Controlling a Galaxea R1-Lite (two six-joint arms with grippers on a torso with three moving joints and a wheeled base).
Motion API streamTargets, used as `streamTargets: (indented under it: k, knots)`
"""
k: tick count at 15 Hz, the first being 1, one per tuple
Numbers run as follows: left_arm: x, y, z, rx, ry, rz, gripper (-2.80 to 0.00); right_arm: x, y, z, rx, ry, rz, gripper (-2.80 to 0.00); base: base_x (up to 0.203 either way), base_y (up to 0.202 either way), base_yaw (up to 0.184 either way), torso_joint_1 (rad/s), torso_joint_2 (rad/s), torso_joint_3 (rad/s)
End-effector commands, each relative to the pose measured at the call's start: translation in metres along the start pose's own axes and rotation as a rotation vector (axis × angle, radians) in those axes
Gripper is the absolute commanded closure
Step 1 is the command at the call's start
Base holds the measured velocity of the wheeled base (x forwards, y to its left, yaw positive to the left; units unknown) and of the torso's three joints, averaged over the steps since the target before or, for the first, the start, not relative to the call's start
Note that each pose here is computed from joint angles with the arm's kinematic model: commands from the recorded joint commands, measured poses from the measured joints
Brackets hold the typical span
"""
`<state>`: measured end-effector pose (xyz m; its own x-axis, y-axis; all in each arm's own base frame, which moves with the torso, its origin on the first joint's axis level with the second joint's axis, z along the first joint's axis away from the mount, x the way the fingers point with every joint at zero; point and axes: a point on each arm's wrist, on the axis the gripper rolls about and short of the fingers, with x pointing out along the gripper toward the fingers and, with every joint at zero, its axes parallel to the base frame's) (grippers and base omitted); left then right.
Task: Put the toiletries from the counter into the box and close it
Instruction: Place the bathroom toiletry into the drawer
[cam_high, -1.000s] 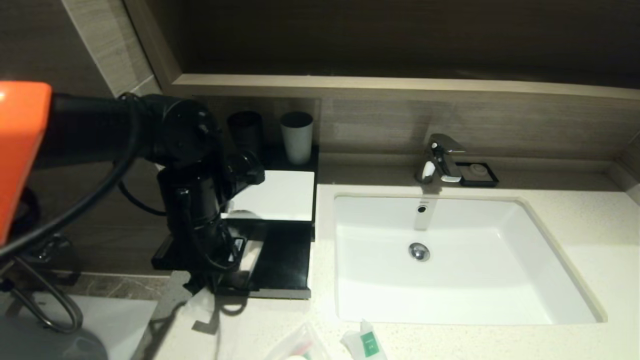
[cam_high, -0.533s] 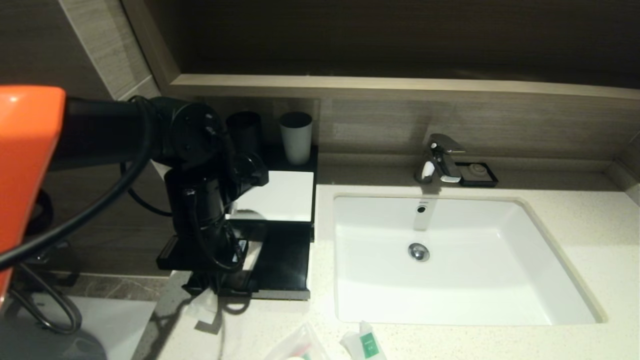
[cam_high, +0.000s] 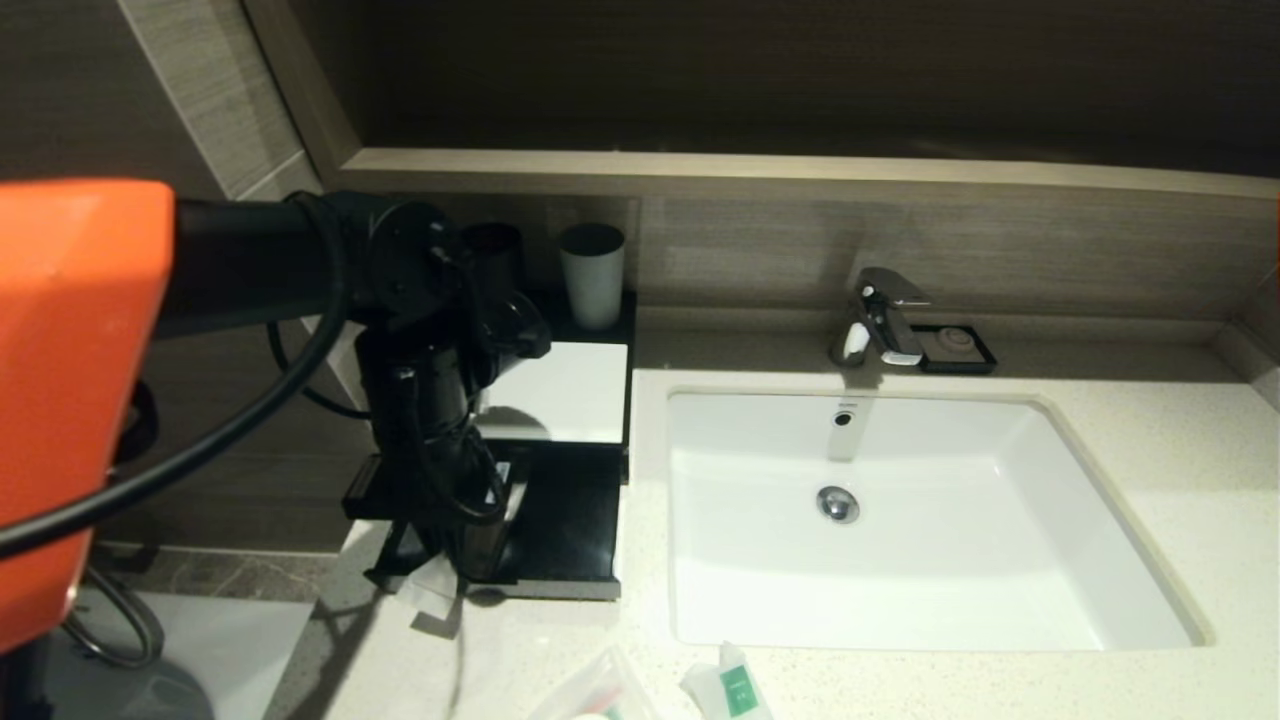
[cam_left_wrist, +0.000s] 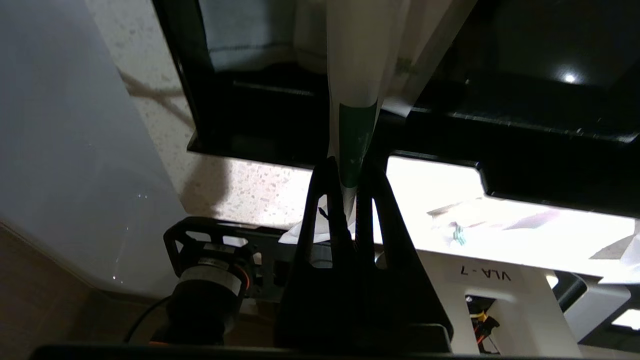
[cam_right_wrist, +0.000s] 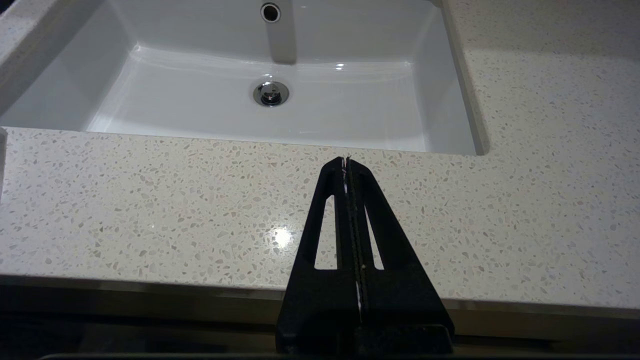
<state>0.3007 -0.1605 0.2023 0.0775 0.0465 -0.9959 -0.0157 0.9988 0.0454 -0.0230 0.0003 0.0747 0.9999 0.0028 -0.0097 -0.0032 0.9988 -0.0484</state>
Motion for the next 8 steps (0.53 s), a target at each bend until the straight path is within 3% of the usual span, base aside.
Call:
streamTargets:
  k: [1,8]
  knots:
    - [0.0069,-0.0035,0.0052,-0.003,0.003,0.005,0.00,0.0000,0.0000,-0.0001,-0.001,0.000,0.000,0.00,0.000,0.000,0.000,0.000,0.00,0.000]
    - [0.0117,-0.0077,0.0135,-0.010,-0.044,-0.020,0.00,0.0000,0.0000,-0.0001,-0.001,0.000,0.000,0.00,0.000,0.000,0.000,0.000,0.00,0.000]
